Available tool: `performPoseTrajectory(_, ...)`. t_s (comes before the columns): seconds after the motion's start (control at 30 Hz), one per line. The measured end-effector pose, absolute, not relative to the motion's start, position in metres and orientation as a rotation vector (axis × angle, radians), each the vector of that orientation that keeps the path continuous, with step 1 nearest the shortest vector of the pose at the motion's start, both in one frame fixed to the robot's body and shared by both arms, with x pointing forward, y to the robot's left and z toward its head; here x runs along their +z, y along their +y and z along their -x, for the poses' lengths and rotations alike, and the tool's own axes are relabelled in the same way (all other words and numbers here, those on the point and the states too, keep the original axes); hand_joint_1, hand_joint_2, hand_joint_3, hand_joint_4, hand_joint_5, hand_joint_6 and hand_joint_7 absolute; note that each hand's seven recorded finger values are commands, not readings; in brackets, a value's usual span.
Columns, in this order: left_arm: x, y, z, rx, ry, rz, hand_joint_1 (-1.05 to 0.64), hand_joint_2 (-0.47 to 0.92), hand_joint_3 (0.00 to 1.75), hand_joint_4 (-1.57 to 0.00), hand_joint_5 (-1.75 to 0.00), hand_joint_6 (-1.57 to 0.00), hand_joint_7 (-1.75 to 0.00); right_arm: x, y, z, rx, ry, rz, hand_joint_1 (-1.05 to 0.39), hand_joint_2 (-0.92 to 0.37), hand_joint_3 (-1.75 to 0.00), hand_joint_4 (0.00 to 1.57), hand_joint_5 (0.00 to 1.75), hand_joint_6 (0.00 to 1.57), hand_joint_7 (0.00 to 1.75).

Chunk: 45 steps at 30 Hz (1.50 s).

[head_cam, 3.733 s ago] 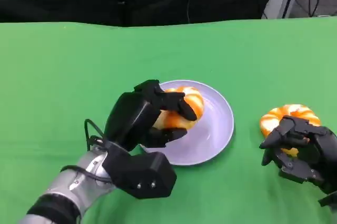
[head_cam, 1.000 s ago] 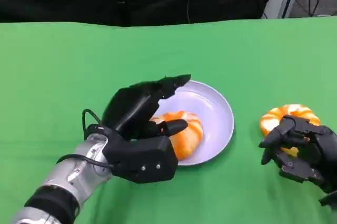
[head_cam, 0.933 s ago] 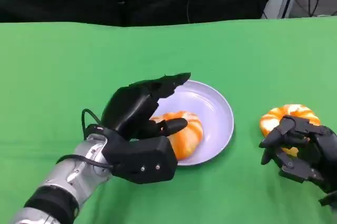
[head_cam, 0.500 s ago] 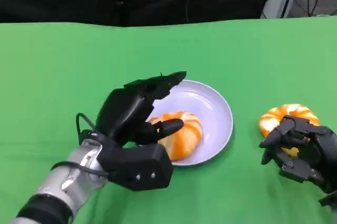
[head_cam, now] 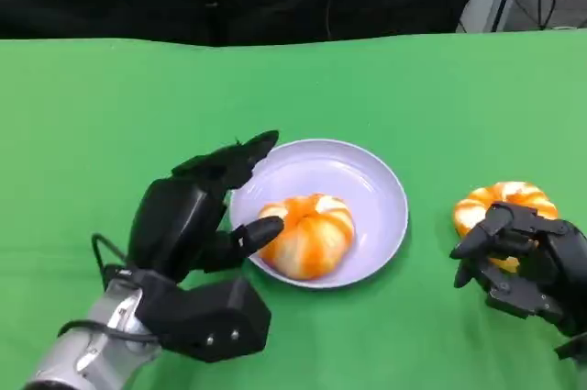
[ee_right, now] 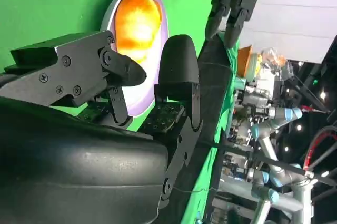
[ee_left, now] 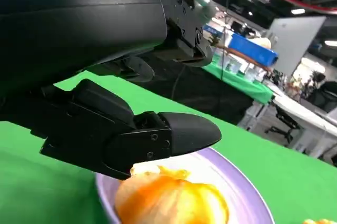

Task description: Grasp the bread from the table and place it into the plate.

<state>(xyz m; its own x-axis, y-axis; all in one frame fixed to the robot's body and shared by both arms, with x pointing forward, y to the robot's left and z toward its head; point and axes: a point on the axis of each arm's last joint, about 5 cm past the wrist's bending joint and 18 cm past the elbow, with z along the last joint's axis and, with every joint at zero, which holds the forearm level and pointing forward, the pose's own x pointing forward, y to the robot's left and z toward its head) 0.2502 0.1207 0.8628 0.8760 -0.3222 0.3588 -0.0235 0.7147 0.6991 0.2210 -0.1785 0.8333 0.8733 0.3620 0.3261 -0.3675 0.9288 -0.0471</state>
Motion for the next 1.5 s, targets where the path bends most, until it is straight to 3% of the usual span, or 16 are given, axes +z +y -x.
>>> performPoseTrajectory(0.37, 0.865, 0.124, -0.251, -0.105, -0.522, -0.734, -0.74, 0.92, 0.61, -0.54, -0.02, -0.41, -0.01, 0.833, -0.179, -0.221, 0.378, -0.337, -0.018, 0.08, -0.83, -0.67, 0.82, 1.46, 0.87, 1.05)
performPoseTrajectory(0.8, 0.865, 0.125, -0.252, -0.101, -0.523, -0.734, -0.74, 0.92, 0.61, -0.55, -0.01, -0.42, -0.01, 0.833, -0.179, -0.221, 0.378, -0.336, -0.018, 0.08, -0.82, -0.69, 0.82, 1.46, 0.87, 1.05)
performPoseTrajectory(1.5, 0.861, 0.14, -0.242, 0.001, -0.522, -0.617, -0.71, 0.92, 0.44, -0.63, -0.02, -0.46, -0.01, 0.832, -0.179, -0.22, 0.387, -0.326, -0.023, 0.08, -0.82, -0.7, 0.81, 1.49, 0.85, 1.08)
